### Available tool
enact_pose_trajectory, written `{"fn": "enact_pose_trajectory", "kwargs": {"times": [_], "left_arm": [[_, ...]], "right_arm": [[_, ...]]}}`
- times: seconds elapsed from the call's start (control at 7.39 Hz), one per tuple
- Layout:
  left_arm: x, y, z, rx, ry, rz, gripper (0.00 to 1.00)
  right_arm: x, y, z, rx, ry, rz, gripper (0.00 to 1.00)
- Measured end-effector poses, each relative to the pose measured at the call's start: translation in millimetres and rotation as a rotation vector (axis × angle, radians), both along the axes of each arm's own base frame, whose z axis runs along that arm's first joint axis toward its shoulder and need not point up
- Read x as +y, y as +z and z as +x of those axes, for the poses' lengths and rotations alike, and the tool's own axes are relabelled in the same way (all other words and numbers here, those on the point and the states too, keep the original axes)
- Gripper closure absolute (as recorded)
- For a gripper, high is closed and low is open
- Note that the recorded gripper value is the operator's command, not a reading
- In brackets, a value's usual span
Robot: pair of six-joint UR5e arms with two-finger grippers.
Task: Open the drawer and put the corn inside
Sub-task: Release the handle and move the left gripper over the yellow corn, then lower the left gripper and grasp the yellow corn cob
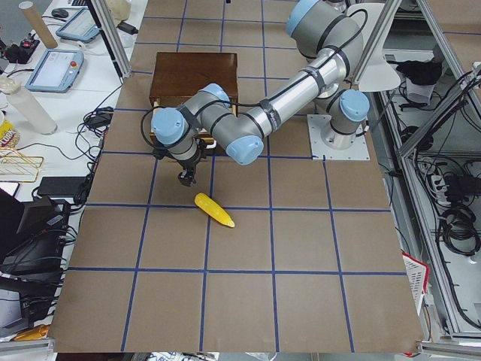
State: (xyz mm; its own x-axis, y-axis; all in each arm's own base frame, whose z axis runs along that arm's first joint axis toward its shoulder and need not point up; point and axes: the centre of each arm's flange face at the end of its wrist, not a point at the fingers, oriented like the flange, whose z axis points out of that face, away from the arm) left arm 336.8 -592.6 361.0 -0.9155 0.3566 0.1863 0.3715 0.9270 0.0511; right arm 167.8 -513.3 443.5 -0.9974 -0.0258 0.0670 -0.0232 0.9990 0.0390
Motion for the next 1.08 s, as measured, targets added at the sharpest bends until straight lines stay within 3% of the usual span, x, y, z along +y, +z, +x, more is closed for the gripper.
{"fn": "enact_pose_trajectory", "kwargs": {"times": [0.68,1.08], "left_arm": [[25.7,-49.2,46.6,0.019,-0.262,-0.011,0.0],[44.4,-105.8,38.7,-0.054,-0.321,-0.016,0.0]], "right_arm": [[0.0,-0.2,0.0,0.0,0.0,0.001,0.0],[0.1,-0.1,0.0,0.0,0.0,0.001,0.0]]}}
